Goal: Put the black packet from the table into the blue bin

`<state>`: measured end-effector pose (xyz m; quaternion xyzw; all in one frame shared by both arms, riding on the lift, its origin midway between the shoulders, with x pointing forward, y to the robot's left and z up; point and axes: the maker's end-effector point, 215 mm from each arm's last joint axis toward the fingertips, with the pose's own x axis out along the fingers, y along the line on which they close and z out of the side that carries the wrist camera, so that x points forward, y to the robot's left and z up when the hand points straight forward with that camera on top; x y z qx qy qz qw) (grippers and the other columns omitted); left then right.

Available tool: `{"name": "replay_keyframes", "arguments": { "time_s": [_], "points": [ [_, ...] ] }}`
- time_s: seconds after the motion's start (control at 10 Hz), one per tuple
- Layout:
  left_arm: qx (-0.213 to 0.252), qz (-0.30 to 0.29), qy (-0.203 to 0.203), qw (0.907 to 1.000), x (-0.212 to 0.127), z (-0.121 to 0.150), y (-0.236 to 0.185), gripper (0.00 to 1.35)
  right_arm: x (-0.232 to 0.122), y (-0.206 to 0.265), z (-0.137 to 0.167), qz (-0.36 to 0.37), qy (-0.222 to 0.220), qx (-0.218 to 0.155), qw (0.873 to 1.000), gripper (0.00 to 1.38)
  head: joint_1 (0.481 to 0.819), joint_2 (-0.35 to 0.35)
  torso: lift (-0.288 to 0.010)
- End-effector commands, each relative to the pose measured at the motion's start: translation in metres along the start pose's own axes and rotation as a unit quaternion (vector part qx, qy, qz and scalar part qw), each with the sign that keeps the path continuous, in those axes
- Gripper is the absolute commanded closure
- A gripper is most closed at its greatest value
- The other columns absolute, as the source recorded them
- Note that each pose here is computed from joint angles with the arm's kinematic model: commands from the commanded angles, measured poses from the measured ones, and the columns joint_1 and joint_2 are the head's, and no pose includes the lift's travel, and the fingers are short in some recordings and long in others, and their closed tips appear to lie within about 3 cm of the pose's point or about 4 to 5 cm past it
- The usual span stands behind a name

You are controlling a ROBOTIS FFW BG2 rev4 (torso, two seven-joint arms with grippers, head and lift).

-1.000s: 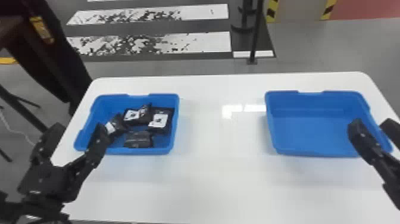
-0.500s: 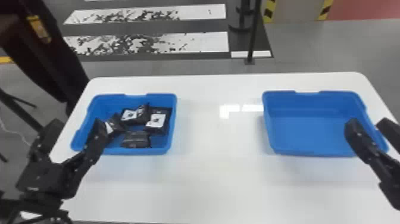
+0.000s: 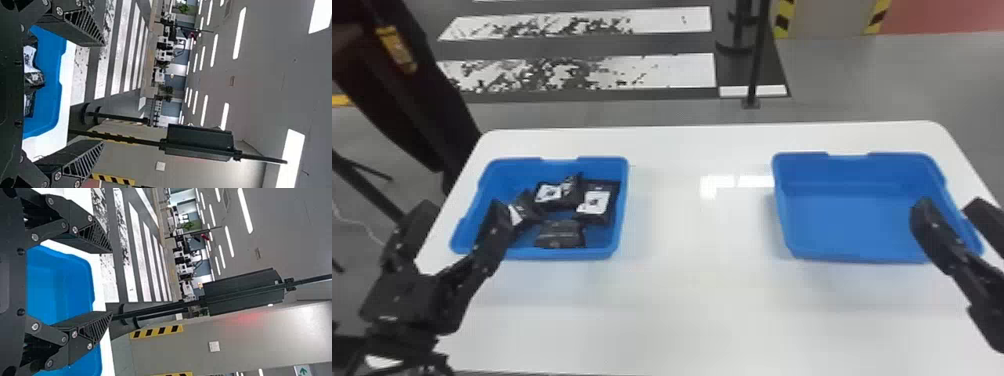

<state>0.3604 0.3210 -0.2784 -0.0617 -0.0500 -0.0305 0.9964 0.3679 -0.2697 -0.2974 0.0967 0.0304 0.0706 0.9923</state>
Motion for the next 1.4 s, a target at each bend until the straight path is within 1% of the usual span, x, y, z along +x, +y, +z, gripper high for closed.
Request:
{"name": "replay_keyframes", "arguments": {
  "time_s": [0.0,0.7,1.3],
  "points": [
    [-0.005,0.000,0.000,1.0000,-0.001,0.000,0.000,0.16,0.000,0.000,0.000,0.000,0.000,0.000,1.000,0.51,0.695,0.082,-0.110],
    [-0.017,-0.010,-0.006,0.9998,0.004,0.001,-0.011,0.16,0.000,-0.001,-0.002,-0.001,0.002,-0.001,1.000,0.51,0.695,0.070,-0.110],
    [-0.023,-0.007,-0.007,0.9997,0.002,0.000,-0.009,0.16,-0.001,0.000,-0.004,-0.001,0.004,0.000,1.000,0.51,0.695,0.068,-0.110]
  ]
}}
